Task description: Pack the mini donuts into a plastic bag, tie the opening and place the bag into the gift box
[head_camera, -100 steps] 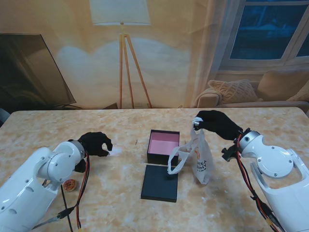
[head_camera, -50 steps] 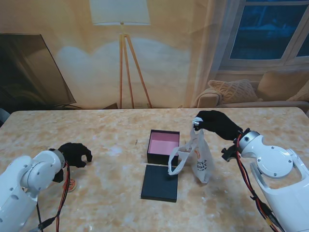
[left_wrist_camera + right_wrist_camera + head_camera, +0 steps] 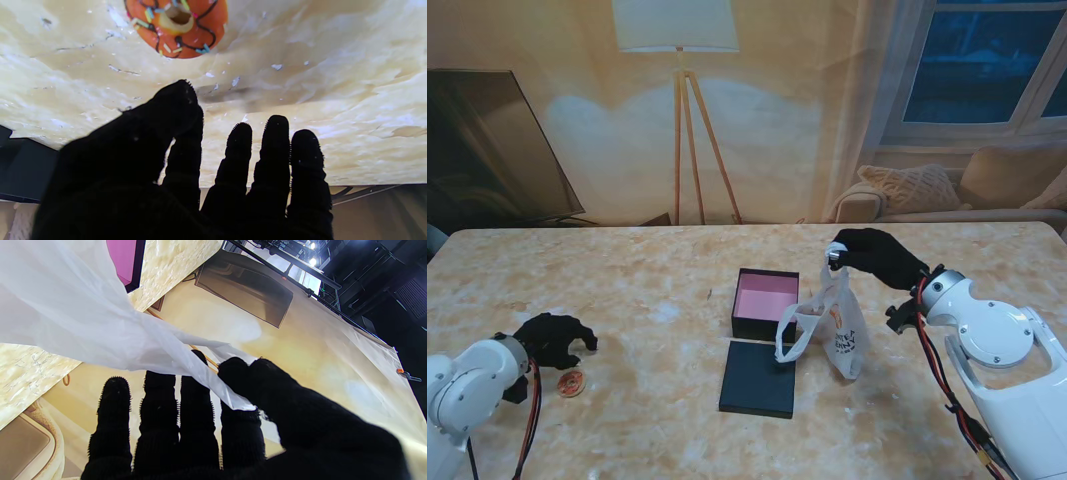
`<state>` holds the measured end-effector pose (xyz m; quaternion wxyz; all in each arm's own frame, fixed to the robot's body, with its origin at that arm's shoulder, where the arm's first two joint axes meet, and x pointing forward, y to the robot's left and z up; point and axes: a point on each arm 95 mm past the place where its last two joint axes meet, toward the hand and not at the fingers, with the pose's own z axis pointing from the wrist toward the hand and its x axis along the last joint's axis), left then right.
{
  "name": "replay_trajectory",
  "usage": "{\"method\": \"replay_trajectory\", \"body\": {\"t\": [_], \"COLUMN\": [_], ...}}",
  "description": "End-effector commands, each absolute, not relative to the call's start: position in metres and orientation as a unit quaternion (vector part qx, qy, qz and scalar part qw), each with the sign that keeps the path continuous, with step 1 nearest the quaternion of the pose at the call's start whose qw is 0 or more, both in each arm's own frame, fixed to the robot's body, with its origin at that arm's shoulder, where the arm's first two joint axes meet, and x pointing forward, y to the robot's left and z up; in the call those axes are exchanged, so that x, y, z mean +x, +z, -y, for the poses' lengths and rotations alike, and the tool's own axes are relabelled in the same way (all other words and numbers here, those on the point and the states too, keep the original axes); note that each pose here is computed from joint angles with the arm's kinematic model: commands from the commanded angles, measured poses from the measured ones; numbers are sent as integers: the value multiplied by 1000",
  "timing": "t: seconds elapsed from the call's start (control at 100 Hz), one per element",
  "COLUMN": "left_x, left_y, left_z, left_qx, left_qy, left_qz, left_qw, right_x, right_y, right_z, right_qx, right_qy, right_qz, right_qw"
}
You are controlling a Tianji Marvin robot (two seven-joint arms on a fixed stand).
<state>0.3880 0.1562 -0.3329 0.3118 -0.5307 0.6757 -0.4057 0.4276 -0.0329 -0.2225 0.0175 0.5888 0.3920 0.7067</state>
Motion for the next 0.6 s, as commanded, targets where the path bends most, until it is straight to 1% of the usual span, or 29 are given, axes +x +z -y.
{"method": "replay_trajectory", "body": {"t": [0.0, 0.09, 0.34, 0.59], "left_x": [382, 377, 370, 365], "left_y": [-340, -344, -350, -351], "left_z": [-161, -164, -174, -177], "left_qx": [-533, -539, -537, -527], "left_qy": [-395, -399, -408, -399], "left_qz": [-684, -684, -686, -700], "left_qw": [302, 287, 273, 270], "right_x": [426, 426, 425, 425], "right_y": [-227, -228, -226, -226], "right_z": [29, 28, 28, 29], "right_qx": [593, 593, 589, 588], "right_qy": [702, 703, 705, 705], "right_qz": [-395, -393, -396, -396], "right_qw": [11, 13, 15, 16]}}
